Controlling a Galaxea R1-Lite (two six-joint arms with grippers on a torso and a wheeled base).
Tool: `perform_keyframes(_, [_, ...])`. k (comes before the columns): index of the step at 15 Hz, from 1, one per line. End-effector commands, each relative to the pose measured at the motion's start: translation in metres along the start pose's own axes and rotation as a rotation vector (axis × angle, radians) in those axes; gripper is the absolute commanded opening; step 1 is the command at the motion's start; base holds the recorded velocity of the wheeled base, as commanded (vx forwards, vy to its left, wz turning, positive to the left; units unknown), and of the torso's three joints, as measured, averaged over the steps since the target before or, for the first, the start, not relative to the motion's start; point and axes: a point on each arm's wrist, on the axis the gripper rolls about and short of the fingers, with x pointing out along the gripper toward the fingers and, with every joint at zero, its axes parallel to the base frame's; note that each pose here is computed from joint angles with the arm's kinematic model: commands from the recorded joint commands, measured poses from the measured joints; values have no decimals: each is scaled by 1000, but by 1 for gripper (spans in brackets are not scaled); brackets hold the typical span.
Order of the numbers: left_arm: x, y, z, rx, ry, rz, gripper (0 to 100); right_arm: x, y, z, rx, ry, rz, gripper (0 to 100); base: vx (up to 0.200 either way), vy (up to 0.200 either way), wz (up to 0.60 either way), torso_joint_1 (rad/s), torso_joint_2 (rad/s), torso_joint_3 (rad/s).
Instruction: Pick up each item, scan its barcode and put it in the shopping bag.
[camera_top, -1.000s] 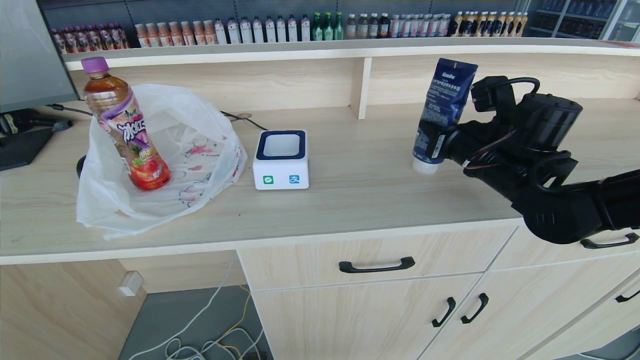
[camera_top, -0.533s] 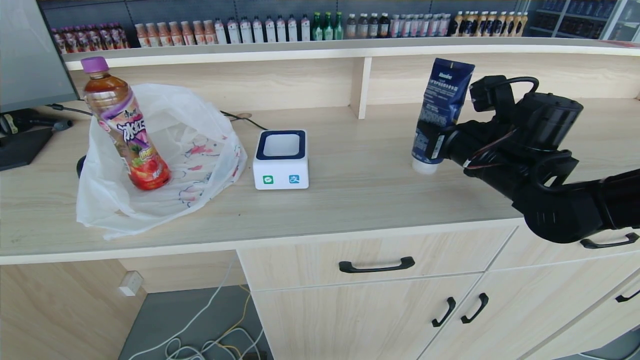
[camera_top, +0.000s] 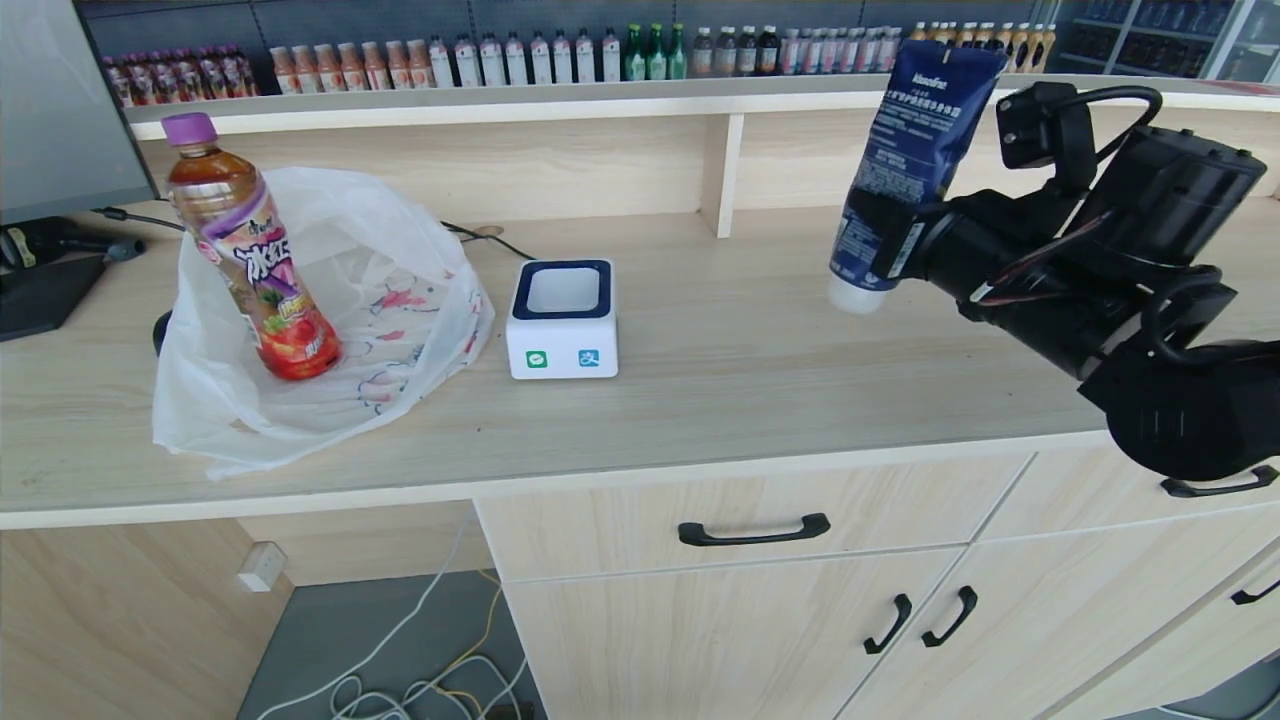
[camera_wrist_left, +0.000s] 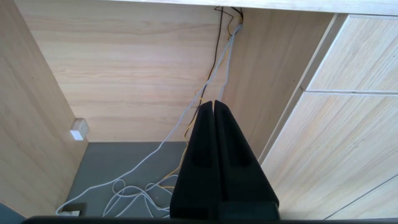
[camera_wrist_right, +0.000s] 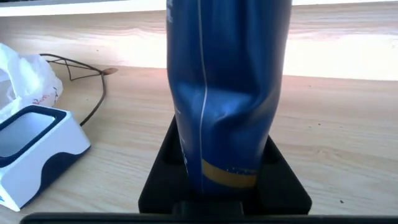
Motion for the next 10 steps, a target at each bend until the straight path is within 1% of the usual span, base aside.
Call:
perform_keyframes(1, [0, 0, 0, -1, 0, 0, 0, -18, 2, 26, 36, -58, 5, 0, 0, 0, 0, 0, 0, 0])
perform_keyframes(4, [0, 0, 0, -1, 0, 0, 0, -42, 8, 47, 66, -98, 22, 0, 0, 0, 0, 0, 0, 0])
perform_keyframes(5, [0, 0, 0, -1, 0, 0, 0, -46, 8, 48, 68, -96, 25, 0, 0, 0, 0, 0, 0, 0])
perform_keyframes(6, [0, 0, 0, -1, 0, 0, 0, -64, 10, 54, 73, -102, 31, 0, 0, 0, 0, 0, 0, 0])
perform_keyframes(8, [0, 0, 0, -1, 0, 0, 0, -84, 11, 65, 83, -128, 32, 0, 0, 0, 0, 0, 0, 0])
perform_keyframes(10, [0, 0, 0, -1, 0, 0, 0, -104, 12, 70, 84, -139, 38, 0, 0, 0, 0, 0, 0, 0])
